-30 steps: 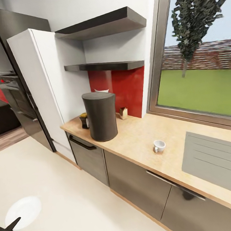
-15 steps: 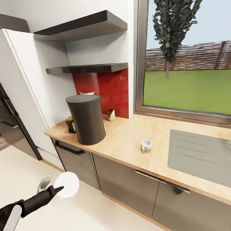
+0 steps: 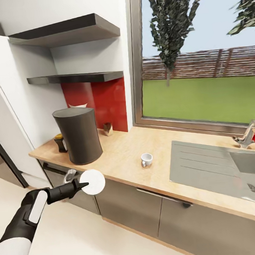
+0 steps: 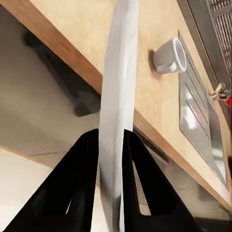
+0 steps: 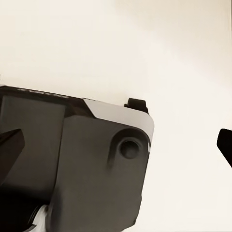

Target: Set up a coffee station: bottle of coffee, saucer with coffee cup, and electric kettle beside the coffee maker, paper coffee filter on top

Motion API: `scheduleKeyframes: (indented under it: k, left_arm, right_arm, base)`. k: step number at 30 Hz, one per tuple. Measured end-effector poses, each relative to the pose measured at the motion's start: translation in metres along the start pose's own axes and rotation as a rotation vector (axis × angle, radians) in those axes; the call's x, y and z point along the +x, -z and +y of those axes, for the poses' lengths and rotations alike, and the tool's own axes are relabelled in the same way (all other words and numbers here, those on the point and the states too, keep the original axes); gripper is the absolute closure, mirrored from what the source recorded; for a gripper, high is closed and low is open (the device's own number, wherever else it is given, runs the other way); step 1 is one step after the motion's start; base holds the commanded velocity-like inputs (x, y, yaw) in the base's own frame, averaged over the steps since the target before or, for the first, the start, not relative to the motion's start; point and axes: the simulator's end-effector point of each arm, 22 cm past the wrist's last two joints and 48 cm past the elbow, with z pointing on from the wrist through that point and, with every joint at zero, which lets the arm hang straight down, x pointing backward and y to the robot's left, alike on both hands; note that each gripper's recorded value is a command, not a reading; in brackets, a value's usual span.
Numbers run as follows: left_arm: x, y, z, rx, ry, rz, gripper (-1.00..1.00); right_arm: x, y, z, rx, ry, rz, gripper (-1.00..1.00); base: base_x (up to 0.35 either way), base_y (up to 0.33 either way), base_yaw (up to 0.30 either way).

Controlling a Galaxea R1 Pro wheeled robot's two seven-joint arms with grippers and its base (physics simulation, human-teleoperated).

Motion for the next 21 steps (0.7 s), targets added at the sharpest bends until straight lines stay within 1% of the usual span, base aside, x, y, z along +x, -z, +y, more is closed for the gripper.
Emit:
scheduleKeyframes:
  k: [2, 5, 6, 8, 12, 13, 15, 16, 19, 21]
  left_arm:
    - [0.007, -0.004, 0.007, -0.005, 0.028, 0.014, 1.00]
    - [0.011, -0.004, 0.016, -0.012, 0.060, 0.021, 1.00]
    - [0.015, -0.005, 0.021, -0.016, 0.077, 0.028, 1.00]
    - [0.017, -0.005, 0.023, -0.012, 0.096, 0.030, 1.00]
    - [0.020, -0.004, 0.029, 0.002, 0.144, 0.021, 1.00]
    - [0.021, -0.002, 0.034, 0.000, 0.159, 0.018, 1.00]
    - [0.016, 0.008, 0.050, 0.000, 0.227, -0.022, 1.00]
    - [0.013, 0.011, 0.053, 0.004, 0.244, -0.038, 1.00]
    - [0.006, 0.017, 0.057, 0.009, 0.269, -0.069, 1.00]
    - [0.005, 0.018, 0.057, 0.010, 0.267, -0.073, 1.00]
  right_arm:
    - [0.000, 0.000, 0.002, -0.002, -0.001, 0.000, -1.00]
    - [-0.001, 0.000, 0.004, -0.006, -0.001, -0.002, -1.00]
    - [-0.001, 0.000, 0.005, -0.008, -0.002, -0.002, -1.00]
    - [-0.001, 0.000, 0.006, -0.009, -0.002, -0.003, -1.00]
    - [-0.002, 0.000, 0.007, -0.009, -0.003, -0.004, -1.00]
    - [-0.002, 0.000, 0.005, -0.007, -0.004, -0.003, -1.00]
    - [-0.001, 0.000, 0.003, -0.004, -0.001, -0.002, -1.00]
    - [-0.001, 0.000, 0.003, -0.003, -0.001, -0.002, -1.00]
    - [-0.001, 0.000, 0.001, -0.001, -0.001, -0.002, -1.00]
    - [0.000, 0.000, 0.001, 0.000, -0.002, -0.002, -1.00]
  base:
    - [0.000, 0.000, -0.259]
    - [0.000, 0.000, -0.260]
    - [0.000, 0.000, -0.261]
    - [0.000, 0.000, -0.250]
    - [0.000, 0.000, -0.092]
    - [0.000, 0.000, -0.018]
    - [0.000, 0.000, -0.007]
    - [0.000, 0.000, -0.005]
    - [0.000, 0.000, -0.001]
    - [0.000, 0.000, 0.000]
